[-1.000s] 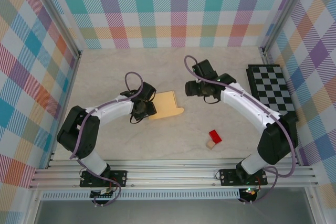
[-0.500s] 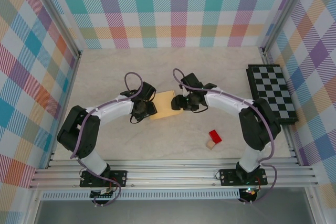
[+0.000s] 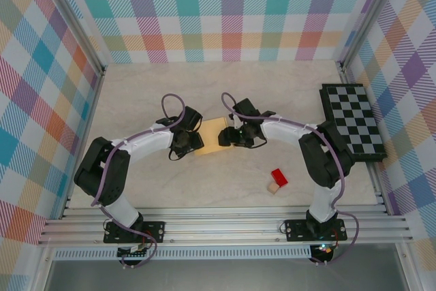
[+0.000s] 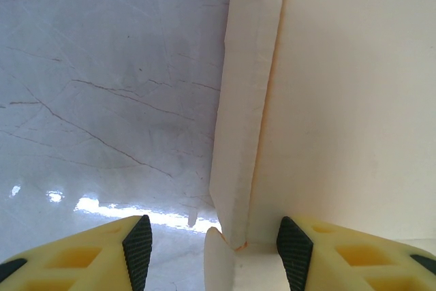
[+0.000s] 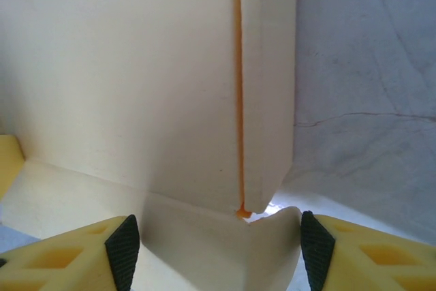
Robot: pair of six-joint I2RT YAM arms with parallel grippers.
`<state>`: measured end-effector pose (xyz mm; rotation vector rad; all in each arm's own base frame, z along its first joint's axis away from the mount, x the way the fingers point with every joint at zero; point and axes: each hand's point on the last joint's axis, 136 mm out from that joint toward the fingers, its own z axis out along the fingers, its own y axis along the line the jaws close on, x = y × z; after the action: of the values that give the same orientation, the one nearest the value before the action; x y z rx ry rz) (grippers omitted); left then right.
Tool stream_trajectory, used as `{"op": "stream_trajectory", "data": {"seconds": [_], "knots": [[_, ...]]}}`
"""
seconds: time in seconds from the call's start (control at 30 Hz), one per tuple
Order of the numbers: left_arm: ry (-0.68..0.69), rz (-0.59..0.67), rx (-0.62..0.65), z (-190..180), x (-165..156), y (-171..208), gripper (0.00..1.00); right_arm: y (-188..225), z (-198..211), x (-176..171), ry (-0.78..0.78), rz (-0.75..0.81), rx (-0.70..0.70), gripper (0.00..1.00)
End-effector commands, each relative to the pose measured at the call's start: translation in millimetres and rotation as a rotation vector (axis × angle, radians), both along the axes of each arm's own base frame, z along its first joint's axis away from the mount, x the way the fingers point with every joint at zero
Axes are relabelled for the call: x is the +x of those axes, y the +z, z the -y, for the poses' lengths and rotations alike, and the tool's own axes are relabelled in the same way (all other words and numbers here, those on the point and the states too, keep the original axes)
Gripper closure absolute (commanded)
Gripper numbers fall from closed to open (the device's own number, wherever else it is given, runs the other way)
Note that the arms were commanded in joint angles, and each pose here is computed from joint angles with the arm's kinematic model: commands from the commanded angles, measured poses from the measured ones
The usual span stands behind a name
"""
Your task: Fold the paper box
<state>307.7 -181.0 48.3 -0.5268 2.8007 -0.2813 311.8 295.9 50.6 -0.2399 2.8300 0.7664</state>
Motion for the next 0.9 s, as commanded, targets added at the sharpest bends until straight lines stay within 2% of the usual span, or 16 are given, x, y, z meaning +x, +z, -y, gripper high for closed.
{"op": "stream_trajectory", "data": {"seconds": [0.0, 0.2, 0.53, 0.87], "knots": [[0.004, -0.133, 0.052, -13.3, -25.3, -33.6, 0.44, 10.5, -11.5, -1.6, -0.005, -0.024, 0.080, 0.38], [0.004, -0.127, 0.060, -15.2, -25.3, -31.8, 0.44, 12.8, -6.4, -2.9, -0.048, -0.051, 0.059, 0.51], [0.004, -0.118, 0.061, -14.5, -22.2, -27.1, 0.44, 2.3, 18.7, -8.7, -0.104, -0.086, -0.081, 0.69], [0.005, -0.118, 0.070, -15.2, -20.8, -26.3, 0.44, 14.9, 20.3, -11.6, -0.104, -0.079, -0.072, 0.68]]}}
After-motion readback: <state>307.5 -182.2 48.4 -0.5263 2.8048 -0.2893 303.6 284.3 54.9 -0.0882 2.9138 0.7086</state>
